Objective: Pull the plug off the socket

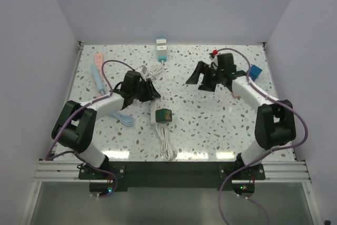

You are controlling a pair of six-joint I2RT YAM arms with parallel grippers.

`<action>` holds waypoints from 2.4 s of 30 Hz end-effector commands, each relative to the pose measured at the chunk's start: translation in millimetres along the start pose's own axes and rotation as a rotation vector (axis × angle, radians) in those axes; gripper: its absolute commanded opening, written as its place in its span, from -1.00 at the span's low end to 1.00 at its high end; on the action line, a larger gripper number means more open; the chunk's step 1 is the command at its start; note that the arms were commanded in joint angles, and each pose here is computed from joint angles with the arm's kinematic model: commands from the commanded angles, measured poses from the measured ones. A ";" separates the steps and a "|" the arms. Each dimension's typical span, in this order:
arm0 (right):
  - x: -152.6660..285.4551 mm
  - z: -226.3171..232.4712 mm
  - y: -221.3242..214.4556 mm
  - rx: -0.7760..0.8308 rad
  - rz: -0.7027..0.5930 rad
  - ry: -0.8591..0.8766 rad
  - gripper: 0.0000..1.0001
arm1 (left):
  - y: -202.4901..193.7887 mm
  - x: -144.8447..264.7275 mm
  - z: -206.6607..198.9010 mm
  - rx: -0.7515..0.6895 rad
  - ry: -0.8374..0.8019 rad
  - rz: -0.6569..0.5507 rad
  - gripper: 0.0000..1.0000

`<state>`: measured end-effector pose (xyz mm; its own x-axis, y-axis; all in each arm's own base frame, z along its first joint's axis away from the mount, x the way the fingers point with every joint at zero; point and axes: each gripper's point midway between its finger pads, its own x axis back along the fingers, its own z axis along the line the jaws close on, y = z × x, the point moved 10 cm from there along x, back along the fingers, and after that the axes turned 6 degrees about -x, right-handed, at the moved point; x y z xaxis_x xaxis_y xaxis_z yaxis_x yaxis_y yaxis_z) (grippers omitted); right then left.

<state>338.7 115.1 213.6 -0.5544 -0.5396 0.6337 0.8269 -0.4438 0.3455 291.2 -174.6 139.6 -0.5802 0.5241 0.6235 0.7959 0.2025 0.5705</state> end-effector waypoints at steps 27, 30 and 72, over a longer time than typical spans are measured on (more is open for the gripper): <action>-48.1 68.2 -149.2 0.355 0.423 0.163 0.90 | 45.0 4.9 -37.7 0.037 -0.191 -0.124 -1.00; -52.7 69.3 -150.3 0.335 0.447 0.176 0.52 | 46.2 5.7 -39.2 0.036 -0.201 -0.128 -1.00; -38.9 95.7 -102.4 0.293 0.380 0.222 -1.00 | 3.2 -5.5 -10.6 -0.010 -0.139 -0.036 -1.00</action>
<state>268.7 260.0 191.6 -0.1662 -0.7524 0.6373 0.9630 0.0150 0.2689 290.5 -188.4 143.4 -0.5650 0.6543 0.5027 0.7998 0.2844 0.5287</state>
